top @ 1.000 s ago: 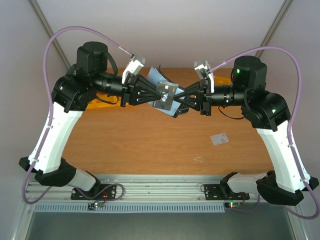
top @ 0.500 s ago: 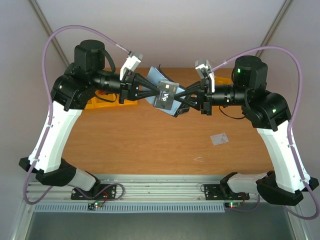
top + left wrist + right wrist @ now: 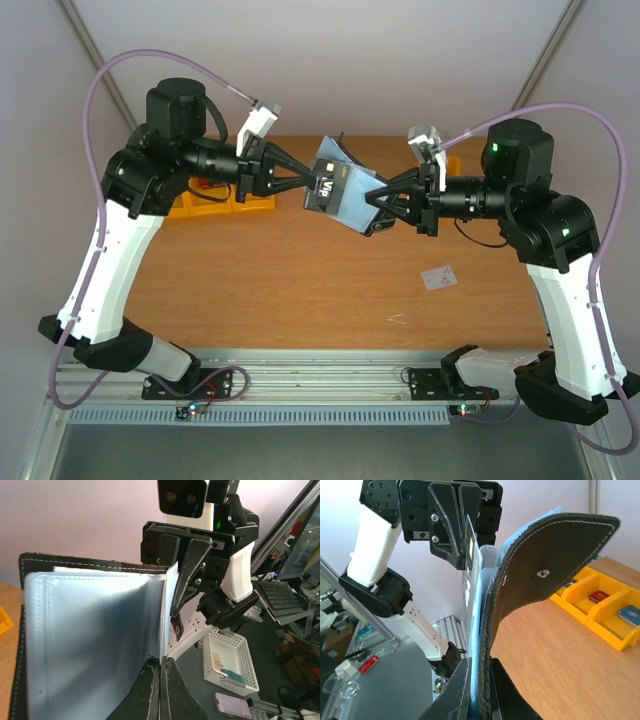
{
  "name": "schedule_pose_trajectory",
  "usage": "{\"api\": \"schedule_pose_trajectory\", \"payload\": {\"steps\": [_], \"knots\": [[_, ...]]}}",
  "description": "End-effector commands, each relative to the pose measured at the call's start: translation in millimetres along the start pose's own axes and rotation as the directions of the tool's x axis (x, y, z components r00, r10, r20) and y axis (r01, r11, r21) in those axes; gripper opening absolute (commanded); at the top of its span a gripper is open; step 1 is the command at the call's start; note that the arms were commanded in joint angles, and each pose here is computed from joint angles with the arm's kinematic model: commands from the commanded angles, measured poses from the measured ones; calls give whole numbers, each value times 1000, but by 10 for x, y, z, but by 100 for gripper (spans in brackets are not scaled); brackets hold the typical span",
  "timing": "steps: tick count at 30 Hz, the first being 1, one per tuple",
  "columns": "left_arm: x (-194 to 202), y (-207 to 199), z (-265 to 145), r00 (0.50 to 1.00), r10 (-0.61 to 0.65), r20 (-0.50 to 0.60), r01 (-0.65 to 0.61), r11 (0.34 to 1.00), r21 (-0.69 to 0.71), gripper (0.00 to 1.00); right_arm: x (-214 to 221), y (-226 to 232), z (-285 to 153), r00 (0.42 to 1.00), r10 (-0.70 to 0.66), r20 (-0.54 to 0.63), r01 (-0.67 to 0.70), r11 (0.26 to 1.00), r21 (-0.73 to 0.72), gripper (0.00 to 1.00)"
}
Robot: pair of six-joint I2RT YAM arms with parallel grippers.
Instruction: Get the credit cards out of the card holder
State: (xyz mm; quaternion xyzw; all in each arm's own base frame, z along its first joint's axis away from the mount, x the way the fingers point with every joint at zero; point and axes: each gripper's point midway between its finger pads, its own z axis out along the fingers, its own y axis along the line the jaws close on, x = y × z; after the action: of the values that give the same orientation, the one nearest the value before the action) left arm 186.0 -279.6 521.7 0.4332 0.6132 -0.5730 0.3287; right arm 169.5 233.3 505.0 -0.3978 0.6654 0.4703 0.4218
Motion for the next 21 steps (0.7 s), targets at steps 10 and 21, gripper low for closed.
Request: {"api": "schedule_pose_trajectory", "payload": {"steps": [10,21], "knots": [[192,1138,-661,999,-40,18,43,791,-611,0,612,-1183,-323,941,337,-37,-275,824,495,1],[612,1158,-839,992,-28,-121,-55,779,-624,0,1888,-1407,817,652,676,-345,-627,736,256,1]]}}
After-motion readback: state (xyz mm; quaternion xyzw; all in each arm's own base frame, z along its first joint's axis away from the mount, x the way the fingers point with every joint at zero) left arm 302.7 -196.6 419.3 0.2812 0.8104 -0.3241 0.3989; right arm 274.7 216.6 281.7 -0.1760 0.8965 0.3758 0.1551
